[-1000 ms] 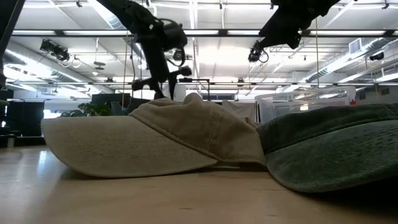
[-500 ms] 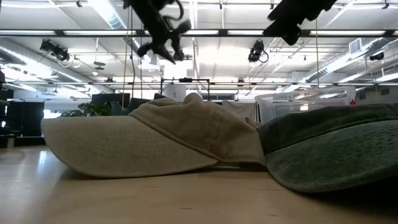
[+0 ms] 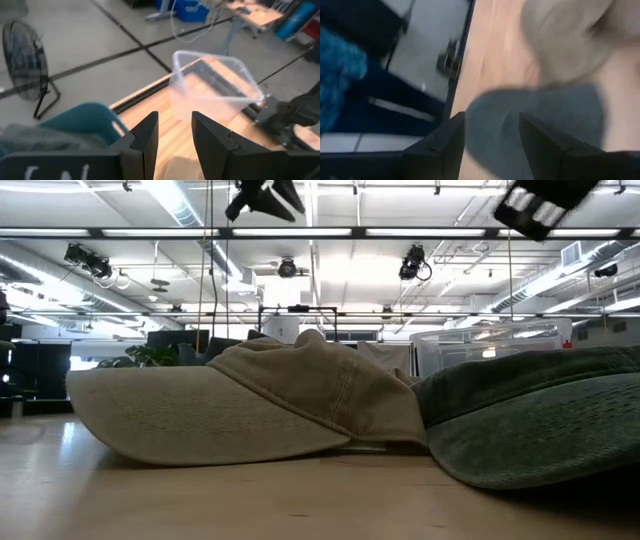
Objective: Pick & Place hat
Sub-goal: Put the blue cap into the blue bin
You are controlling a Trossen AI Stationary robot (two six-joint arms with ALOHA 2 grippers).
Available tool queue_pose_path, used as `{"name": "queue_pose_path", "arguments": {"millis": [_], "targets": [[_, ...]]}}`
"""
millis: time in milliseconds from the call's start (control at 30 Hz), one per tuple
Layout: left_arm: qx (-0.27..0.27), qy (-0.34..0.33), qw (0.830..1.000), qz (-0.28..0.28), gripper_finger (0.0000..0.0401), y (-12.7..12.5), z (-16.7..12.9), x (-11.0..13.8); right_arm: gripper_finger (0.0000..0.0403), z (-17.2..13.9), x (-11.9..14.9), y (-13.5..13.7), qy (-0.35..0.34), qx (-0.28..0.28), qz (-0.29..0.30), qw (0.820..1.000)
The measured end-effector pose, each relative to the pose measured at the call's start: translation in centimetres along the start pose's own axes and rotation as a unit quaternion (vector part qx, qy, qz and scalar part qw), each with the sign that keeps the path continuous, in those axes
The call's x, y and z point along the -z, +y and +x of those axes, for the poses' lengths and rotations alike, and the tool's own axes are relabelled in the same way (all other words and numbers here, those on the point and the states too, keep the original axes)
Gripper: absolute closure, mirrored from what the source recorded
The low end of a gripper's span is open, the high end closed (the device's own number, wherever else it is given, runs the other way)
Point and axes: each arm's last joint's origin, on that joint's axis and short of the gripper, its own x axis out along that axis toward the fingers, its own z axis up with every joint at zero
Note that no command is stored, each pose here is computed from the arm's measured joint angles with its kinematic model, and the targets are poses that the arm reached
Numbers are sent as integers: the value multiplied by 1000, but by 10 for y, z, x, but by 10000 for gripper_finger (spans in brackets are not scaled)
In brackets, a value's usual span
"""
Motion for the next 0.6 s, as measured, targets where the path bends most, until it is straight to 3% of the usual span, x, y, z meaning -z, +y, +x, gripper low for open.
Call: {"name": "queue_pose_path", "arguments": {"millis": [167, 333, 600], "targets": [[13, -10, 1000, 3, 279, -3, -9, -2, 215, 39, 21, 7, 72, 29, -2, 997], [16, -12, 1000, 4, 279, -3, -14, -3, 215, 74, 34, 0, 94, 93, -1, 991], [15, -10, 1000, 5, 279, -3, -13, -2, 215, 114, 52, -15, 140, 121, 6, 983]]}}
